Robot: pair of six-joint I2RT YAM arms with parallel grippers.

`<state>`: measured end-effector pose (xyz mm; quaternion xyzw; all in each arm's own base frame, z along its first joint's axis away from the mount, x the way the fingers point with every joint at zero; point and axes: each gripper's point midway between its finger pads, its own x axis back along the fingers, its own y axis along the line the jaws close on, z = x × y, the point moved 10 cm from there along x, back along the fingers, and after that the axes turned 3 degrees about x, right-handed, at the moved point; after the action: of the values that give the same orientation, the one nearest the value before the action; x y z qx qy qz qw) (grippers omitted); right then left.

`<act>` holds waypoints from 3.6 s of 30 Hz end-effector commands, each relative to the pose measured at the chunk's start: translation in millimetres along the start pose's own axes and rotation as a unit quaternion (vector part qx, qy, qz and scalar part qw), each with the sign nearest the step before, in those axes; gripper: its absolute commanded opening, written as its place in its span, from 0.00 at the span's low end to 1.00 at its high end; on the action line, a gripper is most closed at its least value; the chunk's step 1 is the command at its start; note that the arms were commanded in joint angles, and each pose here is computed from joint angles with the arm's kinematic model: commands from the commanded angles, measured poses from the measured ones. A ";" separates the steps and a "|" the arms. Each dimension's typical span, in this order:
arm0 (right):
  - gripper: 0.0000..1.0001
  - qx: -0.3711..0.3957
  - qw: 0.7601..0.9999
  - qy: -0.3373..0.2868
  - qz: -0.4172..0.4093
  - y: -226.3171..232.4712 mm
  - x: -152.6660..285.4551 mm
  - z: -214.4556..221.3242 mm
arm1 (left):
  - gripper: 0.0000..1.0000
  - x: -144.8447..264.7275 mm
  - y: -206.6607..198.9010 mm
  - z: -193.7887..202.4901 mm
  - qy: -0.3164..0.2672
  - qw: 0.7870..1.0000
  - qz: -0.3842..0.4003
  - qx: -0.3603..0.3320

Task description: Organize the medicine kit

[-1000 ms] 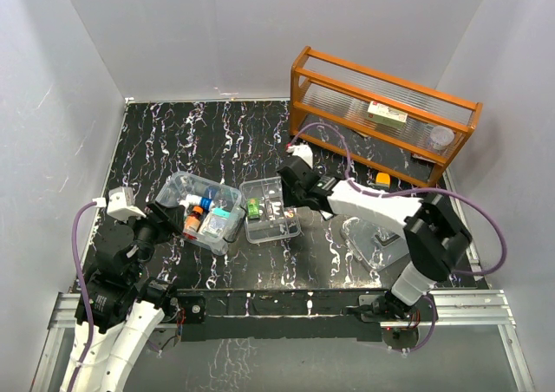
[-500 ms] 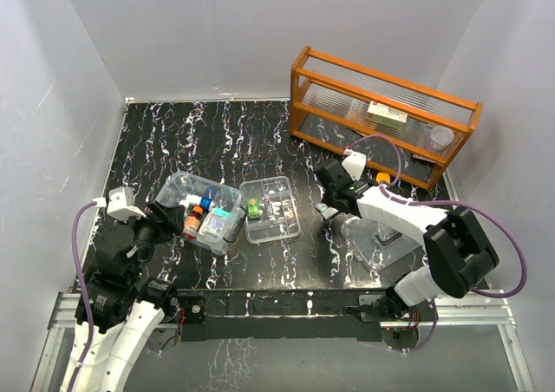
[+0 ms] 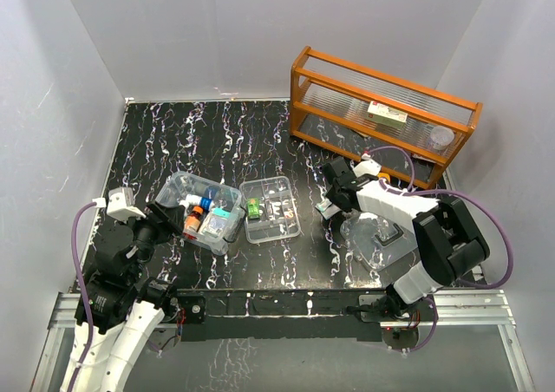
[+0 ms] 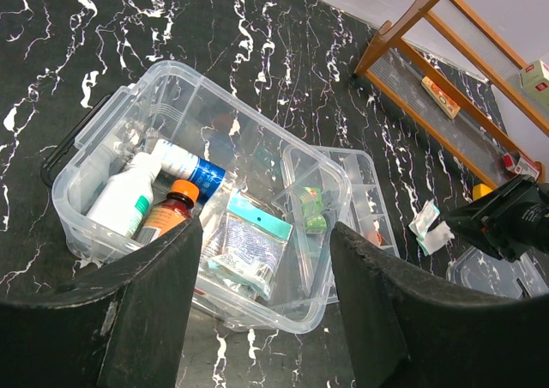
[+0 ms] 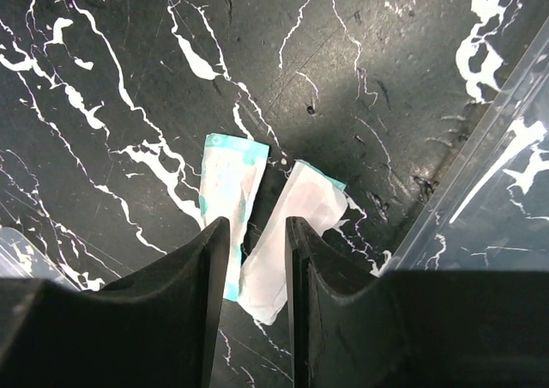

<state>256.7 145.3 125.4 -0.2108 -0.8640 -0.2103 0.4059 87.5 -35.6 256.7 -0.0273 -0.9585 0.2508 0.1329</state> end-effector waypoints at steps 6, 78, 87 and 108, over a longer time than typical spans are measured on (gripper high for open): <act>0.31 -0.091 0.995 -0.004 0.032 -4.1 -0.1 -0.3 | 0.60 0.6 -3.7 -5.1 -0.009 1.000 0.012 -0.002; 0.00 -0.048 0.903 0.106 -0.413 -2.4 88.5 -2.0 | 0.66 -69.6 -113.6 6.7 0.270 0.893 0.334 0.137; 0.00 -0.035 0.872 0.106 -0.476 -5.7 106.0 -2.3 | 0.60 -99.1 -172.9 80.2 0.379 0.876 0.287 0.082; 0.00 -0.031 0.849 0.129 -0.512 -10.9 111.0 5.4 | 0.36 -128.4 -192.4 128.8 0.440 0.841 0.281 0.147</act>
<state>181.6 159.1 199.0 0.2463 -0.7851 -0.4317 0.3697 180.6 -275.0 205.3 -0.3621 -0.7116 0.3730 0.4726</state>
